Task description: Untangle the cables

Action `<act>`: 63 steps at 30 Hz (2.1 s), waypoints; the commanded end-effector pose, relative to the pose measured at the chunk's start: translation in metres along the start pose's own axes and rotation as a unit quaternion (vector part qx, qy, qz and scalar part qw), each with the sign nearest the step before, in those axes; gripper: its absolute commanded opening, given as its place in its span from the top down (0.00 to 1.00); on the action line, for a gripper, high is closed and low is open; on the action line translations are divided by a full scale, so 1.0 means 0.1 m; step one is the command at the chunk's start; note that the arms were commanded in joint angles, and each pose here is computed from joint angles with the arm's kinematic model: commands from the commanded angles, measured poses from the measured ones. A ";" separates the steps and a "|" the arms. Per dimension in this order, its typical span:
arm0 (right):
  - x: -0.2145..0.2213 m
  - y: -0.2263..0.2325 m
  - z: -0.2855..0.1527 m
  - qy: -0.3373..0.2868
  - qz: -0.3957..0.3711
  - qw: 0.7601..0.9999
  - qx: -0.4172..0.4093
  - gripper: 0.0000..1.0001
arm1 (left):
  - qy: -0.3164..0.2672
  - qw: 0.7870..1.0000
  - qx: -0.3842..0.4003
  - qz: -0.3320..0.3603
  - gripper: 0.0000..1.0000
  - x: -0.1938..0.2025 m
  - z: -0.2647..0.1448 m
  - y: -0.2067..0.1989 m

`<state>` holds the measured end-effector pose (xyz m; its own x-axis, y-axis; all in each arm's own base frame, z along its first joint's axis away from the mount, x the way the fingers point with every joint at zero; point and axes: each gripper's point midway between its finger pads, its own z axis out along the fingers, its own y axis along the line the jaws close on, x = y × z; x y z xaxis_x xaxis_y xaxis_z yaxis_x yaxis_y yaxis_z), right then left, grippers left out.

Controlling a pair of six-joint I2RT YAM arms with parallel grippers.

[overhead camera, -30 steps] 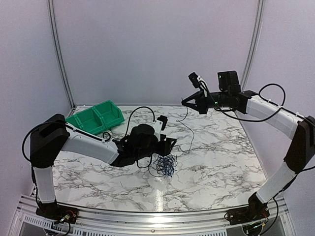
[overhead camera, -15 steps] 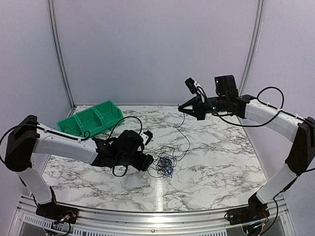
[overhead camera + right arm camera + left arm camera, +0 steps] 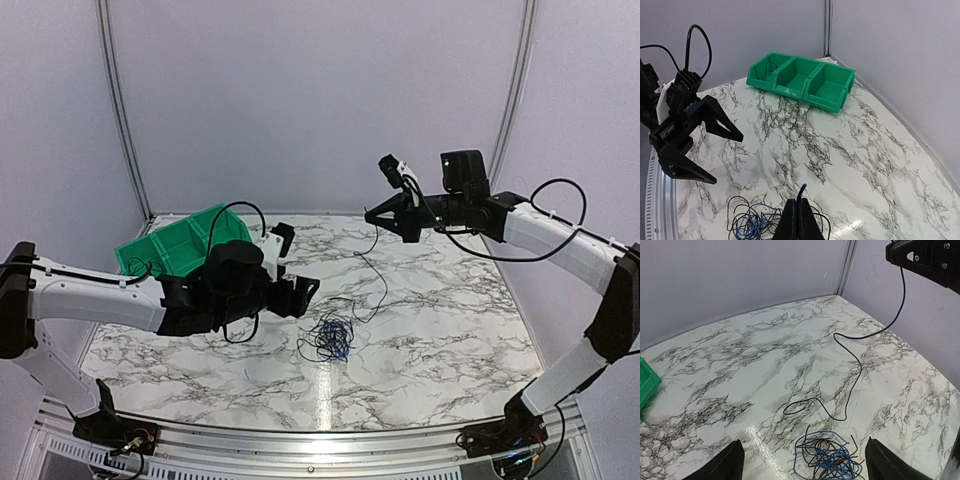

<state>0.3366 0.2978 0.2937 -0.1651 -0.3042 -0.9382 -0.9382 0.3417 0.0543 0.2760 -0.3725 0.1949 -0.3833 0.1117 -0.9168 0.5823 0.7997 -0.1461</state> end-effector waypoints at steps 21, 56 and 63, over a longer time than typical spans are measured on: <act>-0.10 0.05 -0.08 -0.041 0.022 0.999 0.017 1.00 | -0.058 0.992 0.067 0.088 0.29 0.20 1.48 -1.06; -0.09 0.10 -0.12 -0.057 0.050 0.997 -0.012 1.00 | -0.091 0.983 0.107 0.117 0.41 0.70 2.11 -1.15; -0.06 0.07 -0.14 -0.055 0.040 0.998 -0.003 1.00 | -0.095 0.992 -0.031 0.071 0.42 0.62 1.87 -0.63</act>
<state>0.3251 0.2926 0.2981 -0.2385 -0.1840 -0.9536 -0.9209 0.3544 0.1620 0.3399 -0.5616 0.0613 -0.1373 0.1752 -0.9749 0.7117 0.7020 0.0260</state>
